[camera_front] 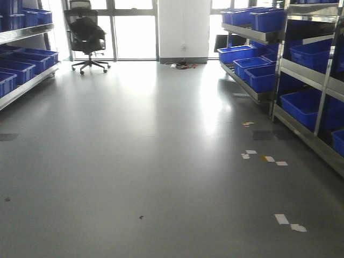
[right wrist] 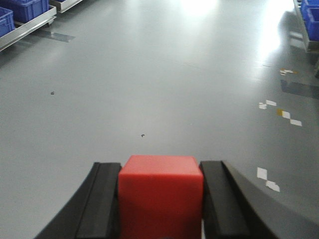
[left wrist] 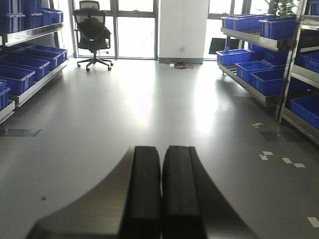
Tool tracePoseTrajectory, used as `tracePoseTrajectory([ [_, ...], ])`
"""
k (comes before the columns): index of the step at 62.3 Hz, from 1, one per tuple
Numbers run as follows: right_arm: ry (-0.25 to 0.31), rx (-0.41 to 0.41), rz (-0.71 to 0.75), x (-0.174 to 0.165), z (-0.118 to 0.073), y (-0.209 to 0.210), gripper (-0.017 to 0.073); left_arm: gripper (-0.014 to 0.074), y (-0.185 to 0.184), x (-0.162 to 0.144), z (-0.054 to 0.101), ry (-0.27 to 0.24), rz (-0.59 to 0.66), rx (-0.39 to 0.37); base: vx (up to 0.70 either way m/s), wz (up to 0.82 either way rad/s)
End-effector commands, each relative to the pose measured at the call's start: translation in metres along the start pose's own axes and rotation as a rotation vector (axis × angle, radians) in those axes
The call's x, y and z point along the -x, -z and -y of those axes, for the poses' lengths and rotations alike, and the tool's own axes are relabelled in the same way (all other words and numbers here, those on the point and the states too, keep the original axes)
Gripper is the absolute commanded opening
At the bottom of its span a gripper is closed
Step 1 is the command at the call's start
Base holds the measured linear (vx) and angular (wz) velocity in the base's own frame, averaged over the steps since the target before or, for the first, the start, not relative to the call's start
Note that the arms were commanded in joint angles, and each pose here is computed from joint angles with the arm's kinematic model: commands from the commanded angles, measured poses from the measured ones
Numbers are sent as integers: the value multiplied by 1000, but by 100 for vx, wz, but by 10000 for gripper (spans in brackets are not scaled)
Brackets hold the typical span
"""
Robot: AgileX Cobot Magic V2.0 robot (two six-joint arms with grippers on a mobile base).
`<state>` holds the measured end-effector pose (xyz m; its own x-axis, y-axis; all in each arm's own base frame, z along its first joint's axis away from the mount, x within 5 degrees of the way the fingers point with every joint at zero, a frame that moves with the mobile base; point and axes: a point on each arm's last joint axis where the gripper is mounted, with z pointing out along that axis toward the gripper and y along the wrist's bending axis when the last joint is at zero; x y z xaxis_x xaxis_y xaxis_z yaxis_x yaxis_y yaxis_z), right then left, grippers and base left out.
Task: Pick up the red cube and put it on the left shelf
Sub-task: 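Drive the base away from the table toward the blue crate shelf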
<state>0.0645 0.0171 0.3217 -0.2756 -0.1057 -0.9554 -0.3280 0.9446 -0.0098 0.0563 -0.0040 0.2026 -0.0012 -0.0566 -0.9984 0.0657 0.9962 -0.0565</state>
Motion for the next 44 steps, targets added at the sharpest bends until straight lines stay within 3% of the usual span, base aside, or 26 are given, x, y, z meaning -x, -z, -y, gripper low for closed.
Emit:
tracePoseTrajectory([
  [1,25,6,91,14,0,3,158,101,0,1,-1,9,78,3,23,19],
  [44,26,6,90,14,0,3,158,101,0,1,-1,9,78,3,42,19],
])
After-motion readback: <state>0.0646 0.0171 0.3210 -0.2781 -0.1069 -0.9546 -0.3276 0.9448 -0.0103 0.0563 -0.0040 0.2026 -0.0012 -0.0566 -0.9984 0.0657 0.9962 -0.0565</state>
